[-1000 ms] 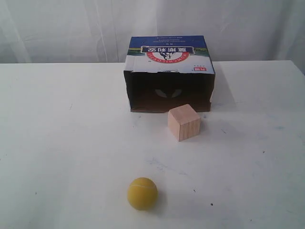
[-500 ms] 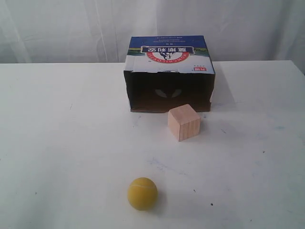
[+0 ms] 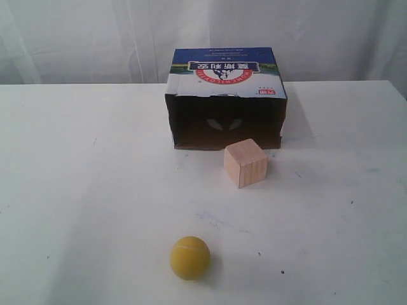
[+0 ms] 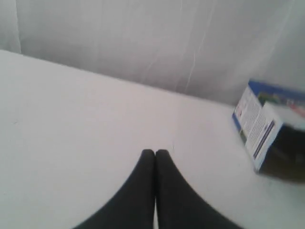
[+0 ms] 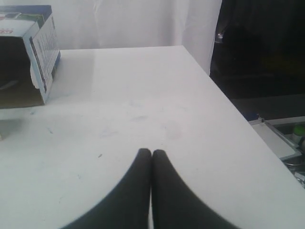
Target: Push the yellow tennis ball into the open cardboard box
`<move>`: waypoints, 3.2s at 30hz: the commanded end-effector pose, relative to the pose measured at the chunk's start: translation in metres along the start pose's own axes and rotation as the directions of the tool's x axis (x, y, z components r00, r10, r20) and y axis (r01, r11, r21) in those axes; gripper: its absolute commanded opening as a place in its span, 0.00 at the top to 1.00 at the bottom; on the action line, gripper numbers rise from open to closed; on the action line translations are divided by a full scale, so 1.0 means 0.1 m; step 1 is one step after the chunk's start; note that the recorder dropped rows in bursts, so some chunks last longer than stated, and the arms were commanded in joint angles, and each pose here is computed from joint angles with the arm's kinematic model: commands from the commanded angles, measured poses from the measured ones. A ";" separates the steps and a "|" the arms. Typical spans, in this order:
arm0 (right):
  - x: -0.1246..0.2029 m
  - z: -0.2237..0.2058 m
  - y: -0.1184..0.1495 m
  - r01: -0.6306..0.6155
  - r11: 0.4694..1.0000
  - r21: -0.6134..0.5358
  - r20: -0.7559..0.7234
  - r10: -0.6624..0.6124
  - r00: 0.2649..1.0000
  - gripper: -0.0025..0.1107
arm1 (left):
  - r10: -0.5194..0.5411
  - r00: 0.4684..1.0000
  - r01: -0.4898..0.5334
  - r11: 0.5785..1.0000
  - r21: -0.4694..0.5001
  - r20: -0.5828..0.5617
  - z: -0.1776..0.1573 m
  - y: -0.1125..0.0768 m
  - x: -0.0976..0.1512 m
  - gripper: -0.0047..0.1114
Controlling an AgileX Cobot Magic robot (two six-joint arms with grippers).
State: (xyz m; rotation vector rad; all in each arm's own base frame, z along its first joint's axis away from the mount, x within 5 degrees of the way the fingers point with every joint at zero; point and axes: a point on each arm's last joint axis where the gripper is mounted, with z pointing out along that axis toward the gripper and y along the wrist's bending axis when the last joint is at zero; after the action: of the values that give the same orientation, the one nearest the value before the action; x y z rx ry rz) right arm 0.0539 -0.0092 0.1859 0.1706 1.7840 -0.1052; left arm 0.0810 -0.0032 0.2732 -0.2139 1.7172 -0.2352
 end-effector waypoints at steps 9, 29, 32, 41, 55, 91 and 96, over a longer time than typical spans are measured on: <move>-0.06 0.00 0.00 -0.003 1.000 0.007 0.068 0.003 0.998 0.98 | 0.505 0.697 0.153 0.588 0.794 -0.508 0.92 -1.21 -0.09 0.96; -0.05 0.00 0.00 0.099 0.995 0.014 0.064 -0.099 0.993 0.98 | 0.779 0.563 0.015 0.326 0.945 -0.277 1.30 -1.85 1.32 0.96; -0.05 0.00 0.00 0.099 0.995 0.014 0.064 -0.099 0.993 0.98 | 0.834 0.518 -0.081 0.271 0.959 -0.191 1.40 -1.80 1.46 0.96; -0.05 0.00 0.00 0.099 0.995 0.014 0.064 -0.099 0.993 0.98 | 0.881 0.451 -0.195 0.252 0.948 -0.141 1.53 -1.73 1.60 0.96; -0.06 0.00 0.00 0.098 0.995 0.014 0.066 -0.099 0.993 0.98 | 0.882 0.470 -0.339 0.212 0.917 -0.031 1.73 -1.89 1.40 0.96; -0.06 0.00 0.00 0.098 0.995 0.014 0.066 -0.099 0.993 0.98 | 0.687 0.715 -0.227 0.400 0.888 -0.126 2.54 -1.80 1.33 0.96; -0.06 0.00 0.00 0.098 0.995 0.014 0.066 -0.099 0.993 0.98 | 0.645 0.760 -0.242 0.389 0.889 -0.075 2.64 -1.89 1.13 0.96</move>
State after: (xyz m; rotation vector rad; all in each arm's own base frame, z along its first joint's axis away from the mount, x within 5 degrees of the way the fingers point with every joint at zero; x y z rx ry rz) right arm 0.0548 -0.0093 0.1903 0.0854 1.7424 -0.1756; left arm 0.3196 -0.2232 0.1648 1.0957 1.9128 -0.7327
